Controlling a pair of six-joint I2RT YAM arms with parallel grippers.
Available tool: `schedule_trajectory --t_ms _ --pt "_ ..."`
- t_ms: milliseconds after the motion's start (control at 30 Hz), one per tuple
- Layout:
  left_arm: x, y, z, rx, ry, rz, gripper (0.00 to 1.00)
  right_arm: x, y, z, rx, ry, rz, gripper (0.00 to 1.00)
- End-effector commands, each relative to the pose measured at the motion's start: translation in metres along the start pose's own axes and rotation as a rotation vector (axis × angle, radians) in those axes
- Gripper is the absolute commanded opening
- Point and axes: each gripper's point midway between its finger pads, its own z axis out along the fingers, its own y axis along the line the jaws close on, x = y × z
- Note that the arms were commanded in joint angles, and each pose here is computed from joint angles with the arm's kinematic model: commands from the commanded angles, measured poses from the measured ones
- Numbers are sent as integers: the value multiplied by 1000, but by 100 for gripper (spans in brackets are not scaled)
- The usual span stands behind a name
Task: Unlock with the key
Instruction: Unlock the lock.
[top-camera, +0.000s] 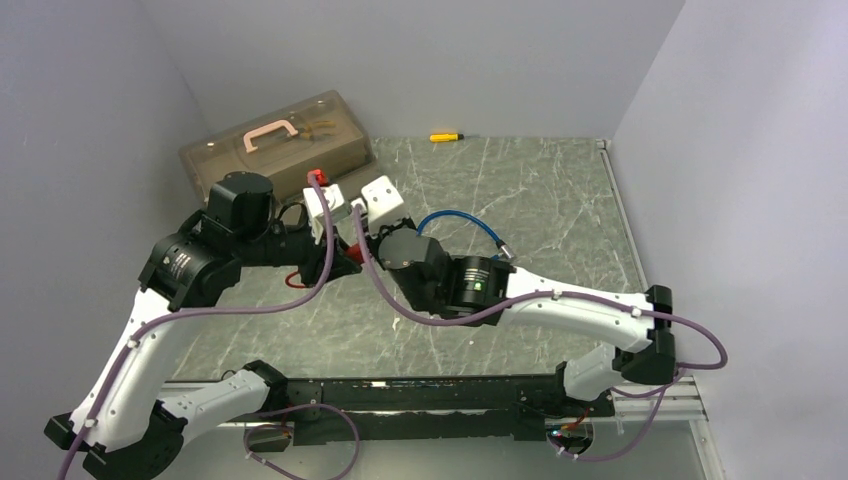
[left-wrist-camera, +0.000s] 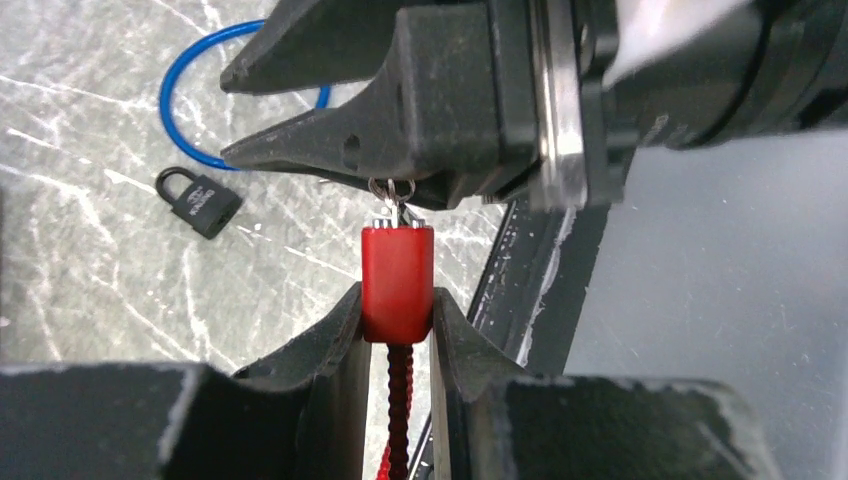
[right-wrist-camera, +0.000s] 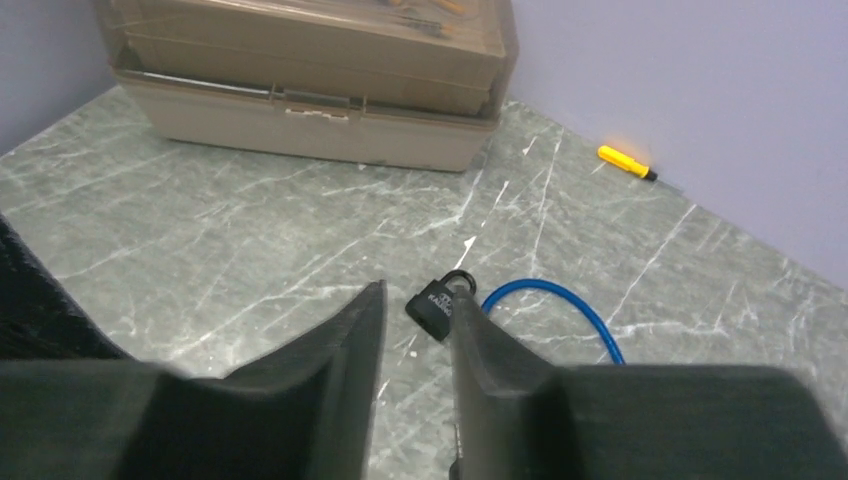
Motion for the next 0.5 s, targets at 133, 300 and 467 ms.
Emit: schedule_trajectory --t_ms 133,300,467 --pt "-29 -11 -1 79 -124 232 0 -4 -21 -46 -277 4 41 65" --pt "-19 -16 -3 107 -92 253 0 -9 -51 -63 -310 -12 88 49" --pt "-16 -21 -2 143 -86 257 0 -19 -53 -74 -357 -41 113 40"
